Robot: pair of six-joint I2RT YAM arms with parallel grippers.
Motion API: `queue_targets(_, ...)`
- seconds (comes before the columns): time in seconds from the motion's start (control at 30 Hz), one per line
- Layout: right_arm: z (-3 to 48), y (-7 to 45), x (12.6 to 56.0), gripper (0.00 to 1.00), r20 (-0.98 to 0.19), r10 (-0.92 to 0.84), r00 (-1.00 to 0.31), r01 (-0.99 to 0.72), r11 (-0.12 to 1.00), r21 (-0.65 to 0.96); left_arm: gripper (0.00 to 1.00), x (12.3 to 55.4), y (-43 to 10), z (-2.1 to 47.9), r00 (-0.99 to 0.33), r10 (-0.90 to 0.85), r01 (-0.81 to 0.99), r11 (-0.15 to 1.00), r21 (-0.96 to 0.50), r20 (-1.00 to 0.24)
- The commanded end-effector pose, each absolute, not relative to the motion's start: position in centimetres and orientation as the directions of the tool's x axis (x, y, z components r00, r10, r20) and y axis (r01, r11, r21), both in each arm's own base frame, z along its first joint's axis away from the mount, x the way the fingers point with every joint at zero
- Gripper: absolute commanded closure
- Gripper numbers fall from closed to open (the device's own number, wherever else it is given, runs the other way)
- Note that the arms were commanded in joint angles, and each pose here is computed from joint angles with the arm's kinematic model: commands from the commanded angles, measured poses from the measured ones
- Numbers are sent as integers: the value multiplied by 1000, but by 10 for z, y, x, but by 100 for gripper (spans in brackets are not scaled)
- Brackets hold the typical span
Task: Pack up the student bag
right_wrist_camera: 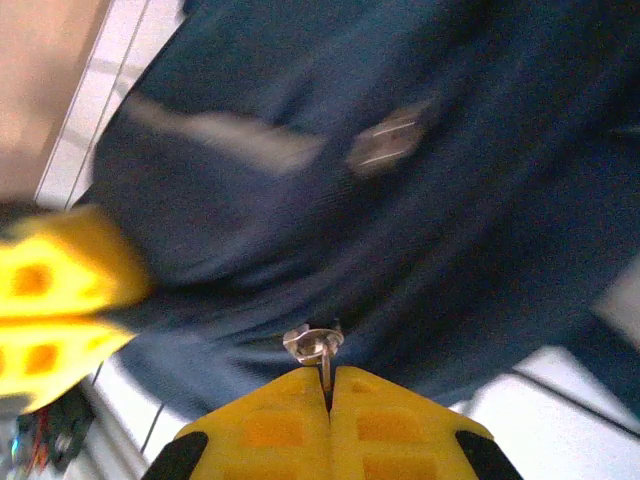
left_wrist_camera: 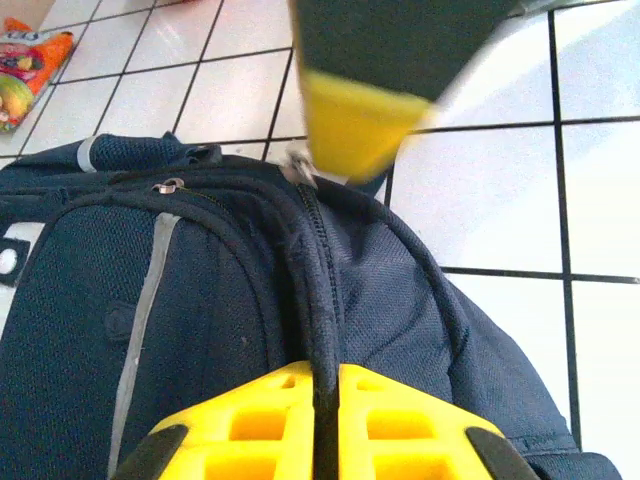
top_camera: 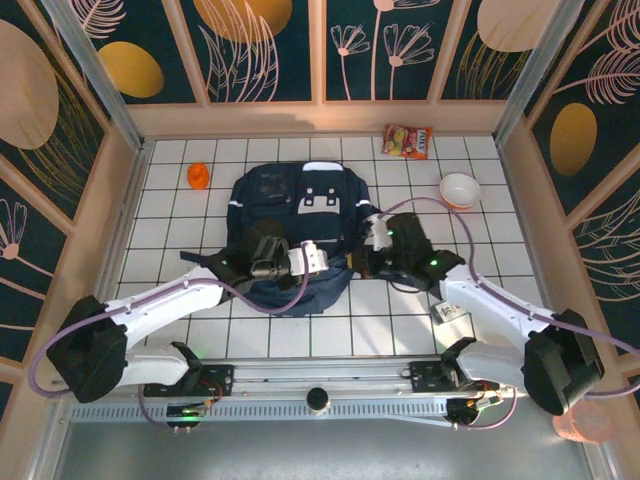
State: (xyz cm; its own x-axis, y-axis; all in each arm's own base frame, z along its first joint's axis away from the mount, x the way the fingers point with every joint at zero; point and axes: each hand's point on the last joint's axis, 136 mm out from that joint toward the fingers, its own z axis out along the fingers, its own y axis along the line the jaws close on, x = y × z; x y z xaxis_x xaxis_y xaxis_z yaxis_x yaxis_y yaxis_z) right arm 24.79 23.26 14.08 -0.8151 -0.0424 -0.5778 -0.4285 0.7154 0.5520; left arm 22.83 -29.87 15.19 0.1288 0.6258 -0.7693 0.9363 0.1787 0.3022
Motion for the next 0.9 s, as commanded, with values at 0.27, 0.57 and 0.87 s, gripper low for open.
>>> queue_targets(0.27, 136, 186, 344, 100, -668, 90, -739, -308, 837, 453, 100, 182, -289, 172, 250, 522, 947, 46, 319, -815)
queue_targets(0.57, 113, 160, 361, 100, -642, 150, -752, -173, 895, 412, 100, 171, -289, 176, 271, 492, 949, 7, 315, -828)
queue_targets(0.87, 102, 141, 400, 100, -610, 225, -760, -116, 876, 468, 100, 154, -283, 183, 262, 464, 958, -21, 285, -846)
